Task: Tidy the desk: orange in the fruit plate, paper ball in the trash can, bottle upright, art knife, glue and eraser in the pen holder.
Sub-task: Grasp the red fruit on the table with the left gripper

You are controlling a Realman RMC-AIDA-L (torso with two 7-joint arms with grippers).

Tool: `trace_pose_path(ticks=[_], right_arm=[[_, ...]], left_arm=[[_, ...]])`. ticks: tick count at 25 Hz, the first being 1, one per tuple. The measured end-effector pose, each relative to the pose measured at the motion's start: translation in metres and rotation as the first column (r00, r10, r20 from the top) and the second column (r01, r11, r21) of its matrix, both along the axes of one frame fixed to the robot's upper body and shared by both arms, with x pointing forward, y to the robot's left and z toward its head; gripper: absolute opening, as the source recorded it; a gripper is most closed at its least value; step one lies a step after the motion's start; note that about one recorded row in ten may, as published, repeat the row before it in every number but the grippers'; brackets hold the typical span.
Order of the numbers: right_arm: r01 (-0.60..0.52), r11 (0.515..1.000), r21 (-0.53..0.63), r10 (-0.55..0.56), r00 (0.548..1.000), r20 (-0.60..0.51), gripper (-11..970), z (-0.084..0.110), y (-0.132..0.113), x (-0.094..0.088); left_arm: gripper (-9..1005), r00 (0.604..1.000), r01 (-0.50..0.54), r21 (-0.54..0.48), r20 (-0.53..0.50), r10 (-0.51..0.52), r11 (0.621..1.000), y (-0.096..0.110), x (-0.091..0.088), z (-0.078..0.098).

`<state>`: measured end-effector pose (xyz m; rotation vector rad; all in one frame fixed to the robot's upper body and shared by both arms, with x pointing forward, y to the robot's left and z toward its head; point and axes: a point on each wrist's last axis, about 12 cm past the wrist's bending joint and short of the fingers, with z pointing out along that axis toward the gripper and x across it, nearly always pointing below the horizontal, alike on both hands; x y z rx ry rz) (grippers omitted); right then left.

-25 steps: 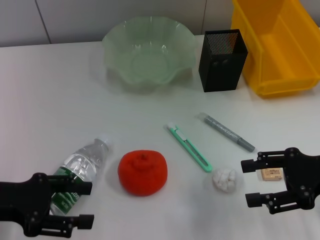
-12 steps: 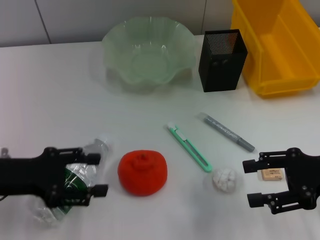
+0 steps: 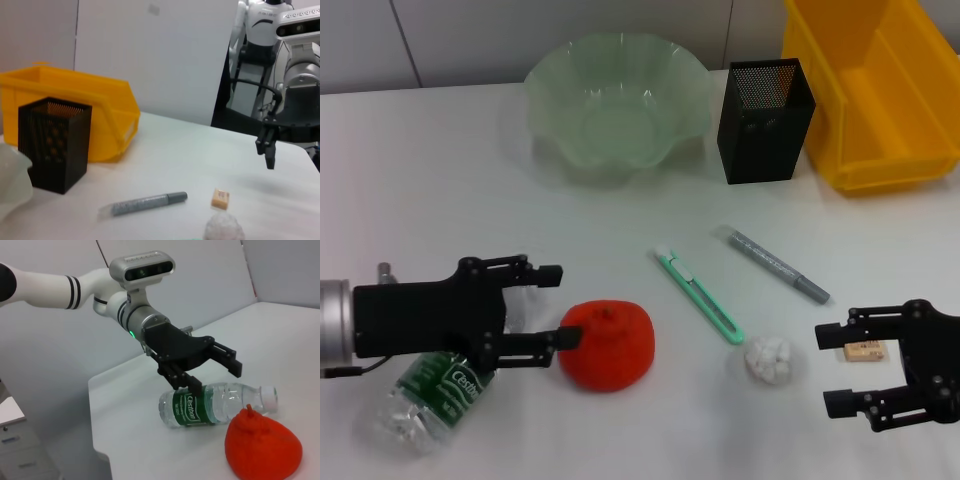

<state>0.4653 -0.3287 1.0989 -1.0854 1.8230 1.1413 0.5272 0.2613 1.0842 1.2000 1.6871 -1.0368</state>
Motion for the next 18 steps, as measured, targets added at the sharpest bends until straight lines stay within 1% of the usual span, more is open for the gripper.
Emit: trace_pose_path(ticks=[1, 4, 5, 8, 10, 11, 14, 16, 17, 18], right_arm=[[-0.003, 1.000, -0.003, 0.003, 1.000, 0.002, 742, 0.001, 0.000, 0.001], [-0.006, 1.000, -0.005, 0.006, 1.000, 0.003, 740, 0.001, 0.000, 0.002], [-0.009, 1.000, -0.007, 0.009, 1.000, 0.007, 740, 0.002, 0.001, 0.004], [-0.009, 1.000, -0.009, 0.009, 1.000, 0.010, 738, 0.003, 0.002, 0.006], [-0.010, 1.000, -0.009, 0.010, 1.000, 0.011, 737, 0.003, 0.002, 0.006], [-0.013, 1.000, -0.008, 0.013, 1.000, 0.013, 736, 0.003, 0.003, 0.008], [-0.015, 1.000, -0.007, 0.015, 1.000, 0.012, 734, 0.004, 0.004, 0.009], [-0.015, 1.000, -0.007, 0.015, 1.000, 0.012, 733, 0.004, 0.004, 0.010], [-0.015, 1.000, -0.007, 0.015, 1.000, 0.012, 733, 0.004, 0.004, 0.010], [-0.015, 1.000, -0.006, 0.015, 1.000, 0.011, 732, 0.004, 0.005, 0.010]], left_arm=[[768, 1.000, -0.005, -0.014, 0.026, 0.006, 1.000, -0.004, 0.001, -0.004], [769, 0.999, -0.008, -0.016, 0.032, 0.008, 1.000, -0.005, 0.002, -0.004], [769, 0.999, -0.010, -0.013, 0.049, 0.010, 1.000, -0.007, 0.003, -0.007], [769, 0.999, 0.012, 0.006, 0.052, -0.012, 1.000, -0.013, 0.005, -0.008], [769, 0.999, 0.012, 0.006, 0.052, -0.012, 1.000, -0.013, 0.005, -0.008], [769, 0.997, 0.049, 0.040, 0.058, -0.051, 0.998, -0.024, 0.011, -0.008], [769, 0.996, 0.058, 0.051, 0.061, -0.061, 0.997, -0.030, 0.014, -0.008], [769, 0.995, 0.066, 0.066, 0.072, -0.071, 0.996, -0.044, 0.022, -0.008], [769, 0.995, 0.066, 0.066, 0.072, -0.071, 0.996, -0.044, 0.022, -0.008], [769, 0.995, 0.068, 0.091, 0.069, -0.075, 0.994, -0.049, 0.026, -0.009]])
